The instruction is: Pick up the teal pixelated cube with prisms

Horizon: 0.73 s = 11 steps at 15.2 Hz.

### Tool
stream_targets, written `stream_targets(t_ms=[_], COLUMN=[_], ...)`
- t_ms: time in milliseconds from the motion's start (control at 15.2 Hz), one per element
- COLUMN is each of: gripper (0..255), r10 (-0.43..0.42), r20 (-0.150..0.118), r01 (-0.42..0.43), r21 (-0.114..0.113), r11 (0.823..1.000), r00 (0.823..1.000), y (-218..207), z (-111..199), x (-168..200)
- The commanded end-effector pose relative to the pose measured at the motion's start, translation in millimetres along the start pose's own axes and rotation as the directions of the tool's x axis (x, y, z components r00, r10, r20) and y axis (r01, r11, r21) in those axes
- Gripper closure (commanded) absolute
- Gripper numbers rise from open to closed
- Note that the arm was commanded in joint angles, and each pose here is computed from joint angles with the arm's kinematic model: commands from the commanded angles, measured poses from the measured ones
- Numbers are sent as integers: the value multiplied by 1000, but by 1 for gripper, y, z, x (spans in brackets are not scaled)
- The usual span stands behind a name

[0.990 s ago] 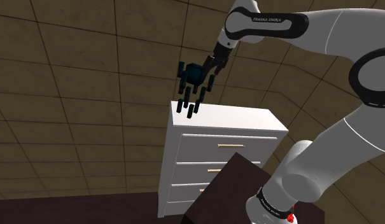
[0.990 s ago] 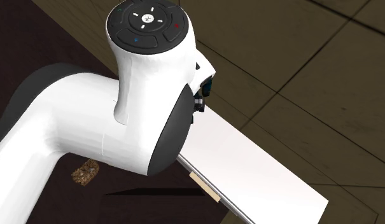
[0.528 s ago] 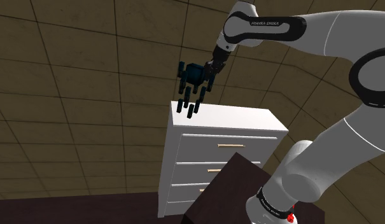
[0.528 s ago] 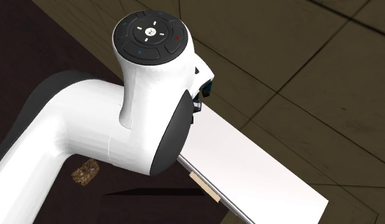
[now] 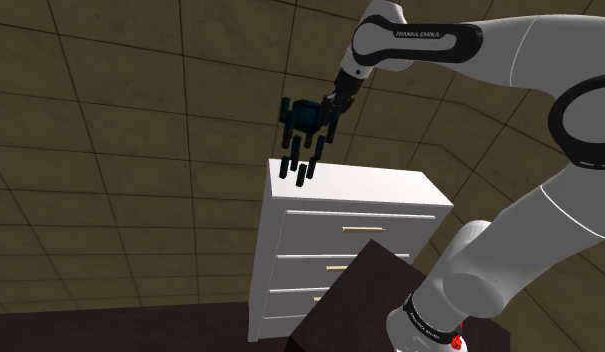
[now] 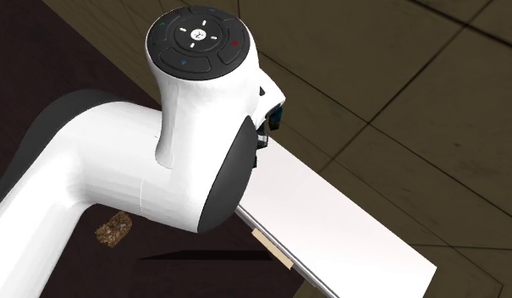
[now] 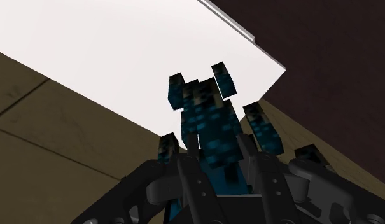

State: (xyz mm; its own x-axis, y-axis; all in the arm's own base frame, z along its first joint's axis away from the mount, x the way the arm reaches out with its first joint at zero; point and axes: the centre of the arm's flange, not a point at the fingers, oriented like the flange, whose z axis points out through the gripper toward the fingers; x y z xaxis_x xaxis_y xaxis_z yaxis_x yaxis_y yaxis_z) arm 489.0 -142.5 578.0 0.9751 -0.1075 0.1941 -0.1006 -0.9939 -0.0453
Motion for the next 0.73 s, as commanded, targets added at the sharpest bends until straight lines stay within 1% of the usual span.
stream_targets(t_ms=[0,660], gripper=[255,255], r10=[0,0], r20=[-1,-1], r01=[0,0], r21=[0,0], r11=[1000,1000], r00=[1000,1000], y=[0,-3], z=[-10,-62], x=[1,12])
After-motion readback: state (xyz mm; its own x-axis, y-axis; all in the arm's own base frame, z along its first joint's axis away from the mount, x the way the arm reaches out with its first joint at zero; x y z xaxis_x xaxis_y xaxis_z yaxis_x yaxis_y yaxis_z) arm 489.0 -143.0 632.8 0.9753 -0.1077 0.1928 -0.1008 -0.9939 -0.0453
